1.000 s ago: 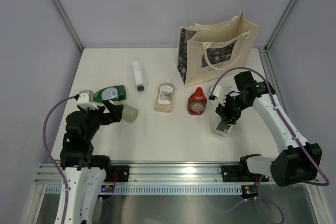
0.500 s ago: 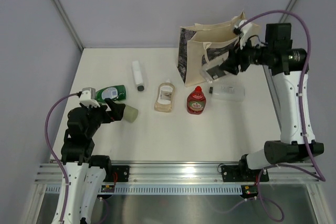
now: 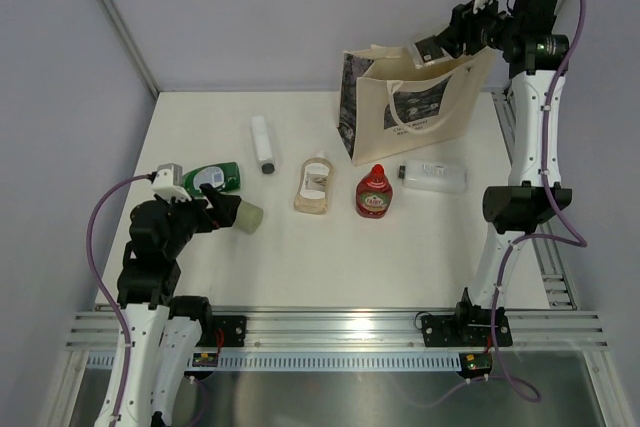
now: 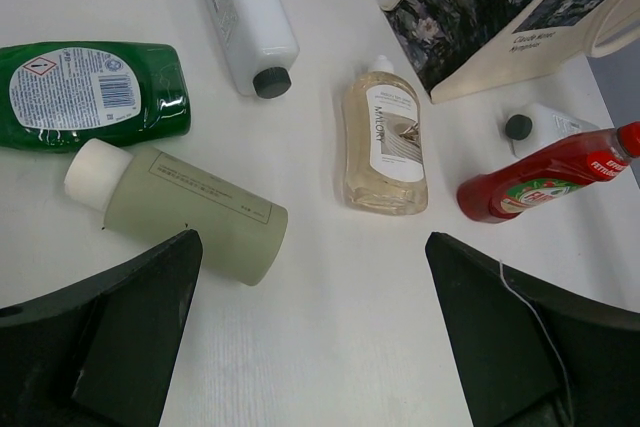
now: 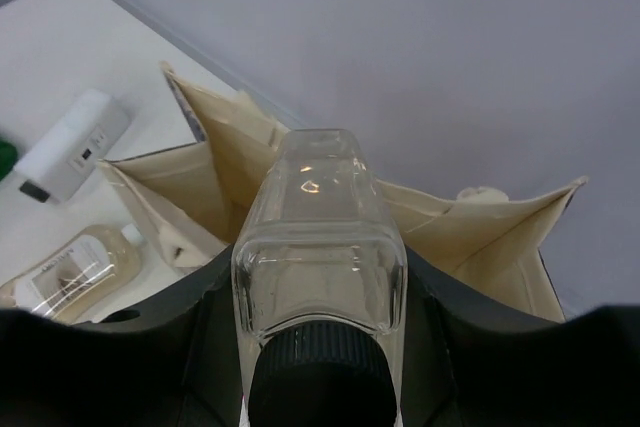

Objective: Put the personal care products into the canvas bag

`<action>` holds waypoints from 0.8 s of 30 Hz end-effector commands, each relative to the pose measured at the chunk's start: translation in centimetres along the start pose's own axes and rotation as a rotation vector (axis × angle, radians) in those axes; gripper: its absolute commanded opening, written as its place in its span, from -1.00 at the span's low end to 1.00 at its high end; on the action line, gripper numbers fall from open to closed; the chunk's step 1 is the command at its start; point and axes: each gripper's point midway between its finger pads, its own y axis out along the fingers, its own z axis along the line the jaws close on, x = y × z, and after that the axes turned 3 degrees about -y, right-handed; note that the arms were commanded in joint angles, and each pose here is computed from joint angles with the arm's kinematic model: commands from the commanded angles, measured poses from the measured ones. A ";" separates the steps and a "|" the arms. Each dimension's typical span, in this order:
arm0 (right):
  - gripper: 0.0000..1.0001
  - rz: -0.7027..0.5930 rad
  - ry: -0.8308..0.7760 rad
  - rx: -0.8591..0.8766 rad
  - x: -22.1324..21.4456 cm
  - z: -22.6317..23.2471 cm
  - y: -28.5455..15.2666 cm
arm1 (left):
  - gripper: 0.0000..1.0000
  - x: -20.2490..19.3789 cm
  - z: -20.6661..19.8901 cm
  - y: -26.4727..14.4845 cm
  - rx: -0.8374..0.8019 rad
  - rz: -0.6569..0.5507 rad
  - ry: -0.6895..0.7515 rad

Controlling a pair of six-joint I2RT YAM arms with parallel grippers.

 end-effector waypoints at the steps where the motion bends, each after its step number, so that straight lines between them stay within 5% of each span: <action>1: -1.00 -0.144 -0.157 -0.124 5.0 -3.1 -2.2 | 0.98 2.2 -2.0 -0.6 -0.066 -0.054 -0.007; 12: -1.00 0.053 -0.249 -0.232 -3.8 -9.5 2.4 | 0.98 1.5 -1.8 -0.2 -0.069 -0.042 -0.041; 24: -1.00 0.217 -0.271 -0.311 -11.9 -10.9 9.4 | 0.98 1.2 -0.2 1.1 0.030 -0.021 -0.140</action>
